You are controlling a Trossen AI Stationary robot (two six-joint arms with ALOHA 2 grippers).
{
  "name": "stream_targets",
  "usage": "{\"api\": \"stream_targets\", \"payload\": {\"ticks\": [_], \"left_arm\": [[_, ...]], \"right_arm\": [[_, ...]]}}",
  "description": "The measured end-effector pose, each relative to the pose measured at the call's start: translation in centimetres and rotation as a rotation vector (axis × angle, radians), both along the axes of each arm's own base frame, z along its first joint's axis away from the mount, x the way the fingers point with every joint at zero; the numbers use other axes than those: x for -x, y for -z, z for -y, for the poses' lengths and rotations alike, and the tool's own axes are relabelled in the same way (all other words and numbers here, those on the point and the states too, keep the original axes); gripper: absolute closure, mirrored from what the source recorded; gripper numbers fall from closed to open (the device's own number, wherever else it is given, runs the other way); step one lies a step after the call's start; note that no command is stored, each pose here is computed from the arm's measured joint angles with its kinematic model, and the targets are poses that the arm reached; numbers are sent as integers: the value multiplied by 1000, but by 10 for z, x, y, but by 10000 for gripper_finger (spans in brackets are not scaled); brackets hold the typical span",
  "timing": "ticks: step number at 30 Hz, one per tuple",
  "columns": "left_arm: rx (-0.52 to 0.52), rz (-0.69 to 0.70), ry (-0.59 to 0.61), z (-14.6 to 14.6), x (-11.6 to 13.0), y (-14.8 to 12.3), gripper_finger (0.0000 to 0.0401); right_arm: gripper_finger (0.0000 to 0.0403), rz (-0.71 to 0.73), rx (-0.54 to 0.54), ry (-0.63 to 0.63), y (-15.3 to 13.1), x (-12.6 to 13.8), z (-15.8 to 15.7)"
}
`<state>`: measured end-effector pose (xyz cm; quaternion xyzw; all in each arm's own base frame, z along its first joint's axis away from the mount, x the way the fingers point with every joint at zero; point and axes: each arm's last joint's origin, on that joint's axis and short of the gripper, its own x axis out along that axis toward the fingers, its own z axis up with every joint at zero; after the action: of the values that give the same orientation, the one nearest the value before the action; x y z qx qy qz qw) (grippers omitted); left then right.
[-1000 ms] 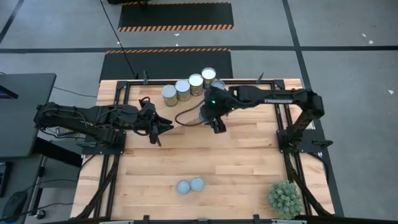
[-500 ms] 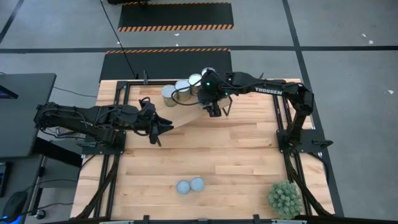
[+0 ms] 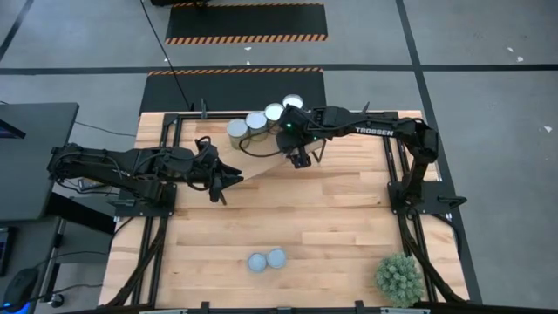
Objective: Pick and place cans onto a shelf
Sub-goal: Put the canned diced tomatoes on the shelf
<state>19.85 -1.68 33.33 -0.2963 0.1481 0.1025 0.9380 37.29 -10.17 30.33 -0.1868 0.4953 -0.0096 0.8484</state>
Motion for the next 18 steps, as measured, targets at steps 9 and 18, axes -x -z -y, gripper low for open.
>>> {"api": "stream_targets", "payload": {"ticks": [9, 18], "left_arm": [[32, 2, 14, 1, 0, 0, 260], [51, 3, 42, 2, 0, 0, 260]], "right_arm": [[12, -5, 143, -27, -14, -3, -10], [17, -37, 236, -37, -23, -2, -17]]}}
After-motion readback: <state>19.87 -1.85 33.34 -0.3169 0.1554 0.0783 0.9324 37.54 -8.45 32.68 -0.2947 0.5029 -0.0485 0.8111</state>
